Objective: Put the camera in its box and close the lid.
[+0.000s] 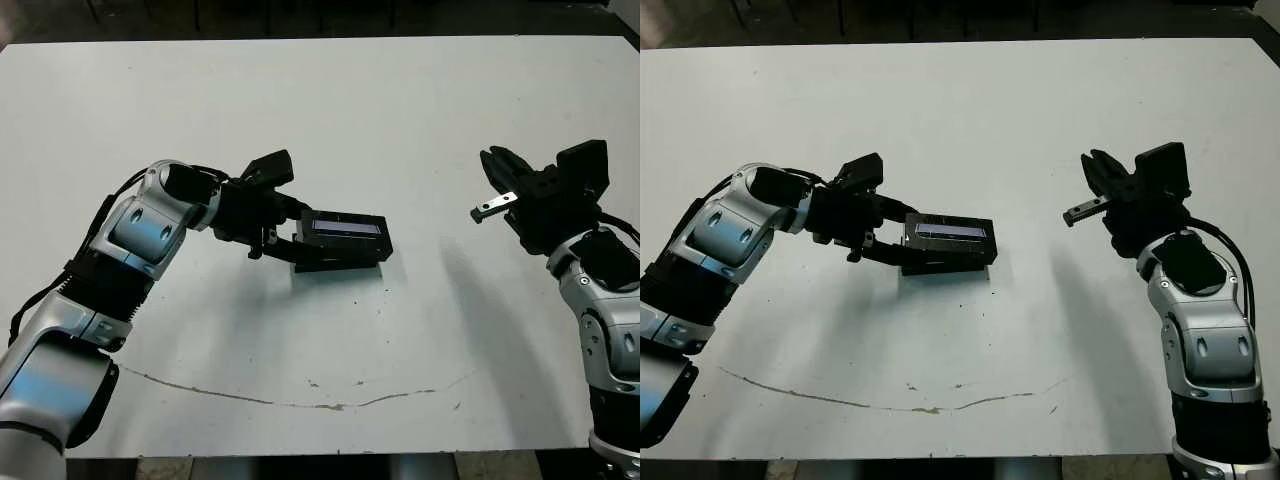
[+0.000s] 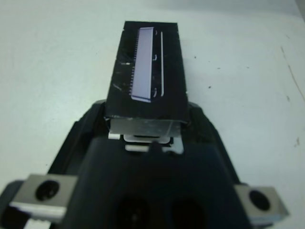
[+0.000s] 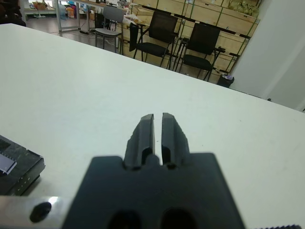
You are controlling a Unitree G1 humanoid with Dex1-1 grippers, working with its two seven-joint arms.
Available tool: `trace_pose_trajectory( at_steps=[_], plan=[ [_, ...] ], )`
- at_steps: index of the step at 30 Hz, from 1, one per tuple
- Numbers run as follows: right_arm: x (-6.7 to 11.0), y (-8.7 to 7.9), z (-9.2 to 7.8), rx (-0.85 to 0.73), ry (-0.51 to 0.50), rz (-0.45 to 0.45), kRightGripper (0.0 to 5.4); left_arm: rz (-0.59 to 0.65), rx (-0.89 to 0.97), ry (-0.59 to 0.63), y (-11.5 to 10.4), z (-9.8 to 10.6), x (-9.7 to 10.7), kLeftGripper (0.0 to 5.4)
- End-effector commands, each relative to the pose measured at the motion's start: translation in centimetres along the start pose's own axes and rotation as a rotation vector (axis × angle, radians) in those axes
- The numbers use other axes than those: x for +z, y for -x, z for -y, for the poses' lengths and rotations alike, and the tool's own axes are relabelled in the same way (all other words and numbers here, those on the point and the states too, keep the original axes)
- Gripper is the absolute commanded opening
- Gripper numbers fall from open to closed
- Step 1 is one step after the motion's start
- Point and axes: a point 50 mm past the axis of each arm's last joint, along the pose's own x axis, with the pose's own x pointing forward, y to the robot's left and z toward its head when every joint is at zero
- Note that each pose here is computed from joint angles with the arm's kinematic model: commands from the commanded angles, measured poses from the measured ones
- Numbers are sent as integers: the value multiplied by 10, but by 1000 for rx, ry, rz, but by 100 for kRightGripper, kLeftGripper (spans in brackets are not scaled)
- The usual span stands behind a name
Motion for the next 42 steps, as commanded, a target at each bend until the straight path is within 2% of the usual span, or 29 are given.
trace_pose_trajectory(
  at_steps=[1,28,42],
  plan=[
    [-10,3,-2,1,-19,-39,0,-55,39,0,8,-5,-7,273],
    [-9,5,-7,41,-81,-37,0,-189,49,-16,23,-7,-35,273],
    [-7,7,-9,56,-88,-25,0,-216,26,7,21,-2,-44,273]
  ],
)
